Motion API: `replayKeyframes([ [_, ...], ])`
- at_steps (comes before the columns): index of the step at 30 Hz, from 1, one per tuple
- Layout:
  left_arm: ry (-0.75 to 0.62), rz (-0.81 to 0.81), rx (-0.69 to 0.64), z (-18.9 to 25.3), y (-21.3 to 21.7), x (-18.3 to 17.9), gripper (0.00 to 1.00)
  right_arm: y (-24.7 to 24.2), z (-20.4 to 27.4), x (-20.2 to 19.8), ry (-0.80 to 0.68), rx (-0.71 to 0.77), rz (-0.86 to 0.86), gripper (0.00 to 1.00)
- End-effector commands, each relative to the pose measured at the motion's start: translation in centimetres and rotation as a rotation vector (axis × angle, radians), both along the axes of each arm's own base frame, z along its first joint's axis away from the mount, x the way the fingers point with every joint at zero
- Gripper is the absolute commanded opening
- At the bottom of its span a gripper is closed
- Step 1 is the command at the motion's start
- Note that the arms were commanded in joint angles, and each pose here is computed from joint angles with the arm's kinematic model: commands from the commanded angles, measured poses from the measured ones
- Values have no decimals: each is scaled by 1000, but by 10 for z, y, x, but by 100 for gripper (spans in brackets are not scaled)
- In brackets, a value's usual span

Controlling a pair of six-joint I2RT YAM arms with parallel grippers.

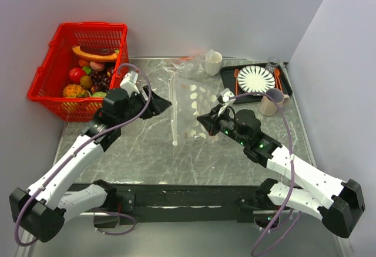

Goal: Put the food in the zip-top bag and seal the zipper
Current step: Open the zipper of the food storage bag.

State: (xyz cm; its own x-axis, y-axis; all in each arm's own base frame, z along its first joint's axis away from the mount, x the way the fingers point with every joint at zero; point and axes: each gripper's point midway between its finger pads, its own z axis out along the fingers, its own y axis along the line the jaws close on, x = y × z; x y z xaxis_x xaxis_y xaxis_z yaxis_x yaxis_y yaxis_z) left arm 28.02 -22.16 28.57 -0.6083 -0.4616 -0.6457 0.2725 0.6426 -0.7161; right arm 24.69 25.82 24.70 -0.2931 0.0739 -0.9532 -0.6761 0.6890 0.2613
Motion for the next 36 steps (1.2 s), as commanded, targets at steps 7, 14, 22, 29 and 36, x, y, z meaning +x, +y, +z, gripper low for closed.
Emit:
replayKeyframes([
  [7, -8, -46, -55, -4, -19, 16, 55, 6, 20, -7, -45, 62, 52, 0],
  [14, -32, -51, 14, -8, -26, 27, 1, 11, 18, -7, -23, 37, 75, 64],
  [22, -94, 107, 201, -18, -2, 32, 1, 12, 50, 0, 98, 72, 10, 76],
  [29, -129, 109, 279, -20, -23, 21, 1, 44, 84, 4, 190, 209, 81, 54],
  [36, -136, 76, 242, -14, -36, 15, 1, 77, 67, 15, 323, 152, 117, 54],
])
